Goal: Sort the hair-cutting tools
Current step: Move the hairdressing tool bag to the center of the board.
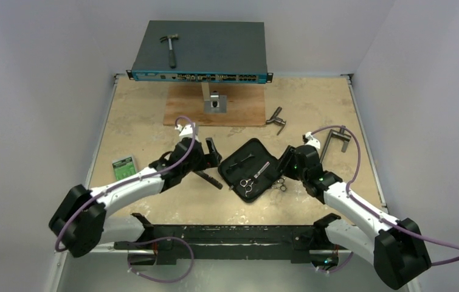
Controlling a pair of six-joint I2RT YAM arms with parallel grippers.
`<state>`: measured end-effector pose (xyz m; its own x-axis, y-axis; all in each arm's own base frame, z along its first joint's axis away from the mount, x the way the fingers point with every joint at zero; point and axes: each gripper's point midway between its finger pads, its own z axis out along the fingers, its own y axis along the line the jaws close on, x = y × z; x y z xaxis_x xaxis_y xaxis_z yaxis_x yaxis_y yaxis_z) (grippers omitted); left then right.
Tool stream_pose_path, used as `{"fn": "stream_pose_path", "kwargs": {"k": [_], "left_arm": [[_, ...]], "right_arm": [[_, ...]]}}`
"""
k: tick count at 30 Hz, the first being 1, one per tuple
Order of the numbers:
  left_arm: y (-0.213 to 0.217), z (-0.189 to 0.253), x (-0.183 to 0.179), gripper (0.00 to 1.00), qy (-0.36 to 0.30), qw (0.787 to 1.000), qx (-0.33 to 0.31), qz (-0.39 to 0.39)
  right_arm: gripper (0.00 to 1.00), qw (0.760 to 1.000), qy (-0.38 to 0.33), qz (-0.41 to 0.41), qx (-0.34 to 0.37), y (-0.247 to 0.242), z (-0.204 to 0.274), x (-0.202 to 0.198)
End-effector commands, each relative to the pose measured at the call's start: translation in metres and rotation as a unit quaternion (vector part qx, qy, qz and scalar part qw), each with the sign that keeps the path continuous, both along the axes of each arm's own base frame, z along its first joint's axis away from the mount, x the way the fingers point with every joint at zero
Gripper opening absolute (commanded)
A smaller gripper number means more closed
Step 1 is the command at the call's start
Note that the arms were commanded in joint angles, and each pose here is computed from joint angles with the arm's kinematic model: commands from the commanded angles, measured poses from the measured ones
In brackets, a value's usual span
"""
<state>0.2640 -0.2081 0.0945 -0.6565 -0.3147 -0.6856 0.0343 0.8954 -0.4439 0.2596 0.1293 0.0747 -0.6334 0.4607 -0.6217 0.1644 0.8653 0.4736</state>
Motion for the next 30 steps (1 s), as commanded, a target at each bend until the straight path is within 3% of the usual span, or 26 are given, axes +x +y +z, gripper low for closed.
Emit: {"fn": "stream_pose_path", "kwargs": {"k": [1,11,18,26,30], "left_arm": [[-0.042,0.037,0.033,0.90,-0.031,0.994,-0.059,-0.083],[-0.089,0.011,0.047,0.85,0.024,0.964,-0.037,-0.264],[-0.093,-0.014,0.059,0.84,0.069,0.954,0.022,-0.290],[-0.105,-0.038,0.051,0.65,0.103,0.941,0.044,-0.320],[-0.102,-0.051,0.045,0.49,0.113,0.940,0.065,-0.316]], "right_arm": [[0.48,1.000,-0.004,0.005,0.012,0.001,0.006,-0.004],[0.48,0.998,-0.031,0.056,0.020,0.010,0.023,-0.012],[0.48,0.996,-0.051,0.076,0.024,0.015,0.034,-0.010],[0.47,0.995,-0.061,0.082,0.019,0.015,0.037,-0.008],[0.47,0.994,-0.064,0.082,0.020,0.017,0.038,-0.005]]}}
